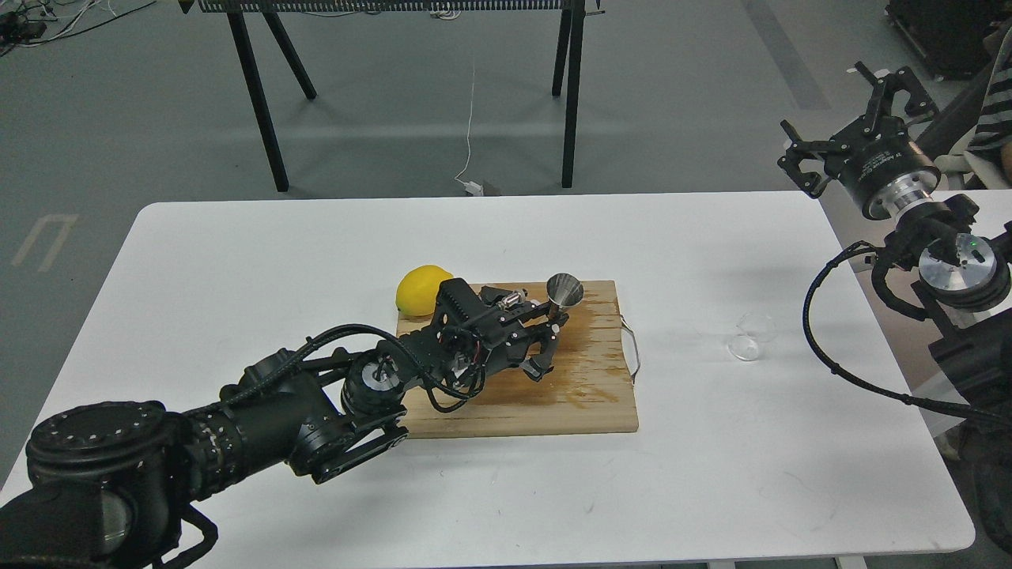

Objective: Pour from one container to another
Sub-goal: 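Set the jigger upright on the board and open the left gripper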

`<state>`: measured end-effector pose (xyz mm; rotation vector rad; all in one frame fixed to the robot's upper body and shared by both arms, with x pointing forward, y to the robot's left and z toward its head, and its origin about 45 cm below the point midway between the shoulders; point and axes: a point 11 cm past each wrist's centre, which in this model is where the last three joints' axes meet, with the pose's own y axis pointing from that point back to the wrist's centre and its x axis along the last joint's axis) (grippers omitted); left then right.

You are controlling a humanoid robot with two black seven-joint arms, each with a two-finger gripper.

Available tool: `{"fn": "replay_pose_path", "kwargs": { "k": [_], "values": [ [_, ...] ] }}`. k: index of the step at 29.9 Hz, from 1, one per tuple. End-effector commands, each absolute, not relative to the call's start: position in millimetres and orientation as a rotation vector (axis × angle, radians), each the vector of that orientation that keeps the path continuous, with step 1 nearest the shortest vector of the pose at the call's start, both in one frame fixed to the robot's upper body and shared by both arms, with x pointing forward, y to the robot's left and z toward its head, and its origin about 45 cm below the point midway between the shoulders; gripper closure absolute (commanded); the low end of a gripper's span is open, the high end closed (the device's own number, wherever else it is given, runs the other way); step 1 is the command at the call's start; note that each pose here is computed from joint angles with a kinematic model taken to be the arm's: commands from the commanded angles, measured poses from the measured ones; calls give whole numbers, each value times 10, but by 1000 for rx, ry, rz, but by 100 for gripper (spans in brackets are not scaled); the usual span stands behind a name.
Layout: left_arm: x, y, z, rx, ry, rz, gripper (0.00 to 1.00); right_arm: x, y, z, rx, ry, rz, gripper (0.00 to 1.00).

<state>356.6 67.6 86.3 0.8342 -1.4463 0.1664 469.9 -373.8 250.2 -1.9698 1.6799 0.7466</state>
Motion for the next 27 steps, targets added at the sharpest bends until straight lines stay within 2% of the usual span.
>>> {"fn": "replay_pose_path", "kwargs": {
  "k": [1, 8, 13, 15, 18, 27],
  "values": [
    [3523, 694, 810, 836, -1433, 166, 98, 4702, -3741, 2505, -1968, 1681, 746, 1],
    [3491, 709, 769, 839, -1422, 164, 97, 4702, -3741, 2505, -1968, 1681, 746, 1],
    [3505, 735, 757, 849, -1421, 164, 89, 4705, -3737, 2510, -1970, 1680, 745, 1],
    [3505, 733, 760, 847, -1423, 166, 75, 4705, -3730, 2510, -1974, 1679, 744, 1],
    [3508, 728, 772, 839, -1429, 175, 66, 4708, -3727, 2518, -1974, 1676, 743, 1],
    [3509, 695, 813, 816, -1442, 187, 19, 4712, -3721, 2529, -1976, 1673, 741, 1]
  ]
}}
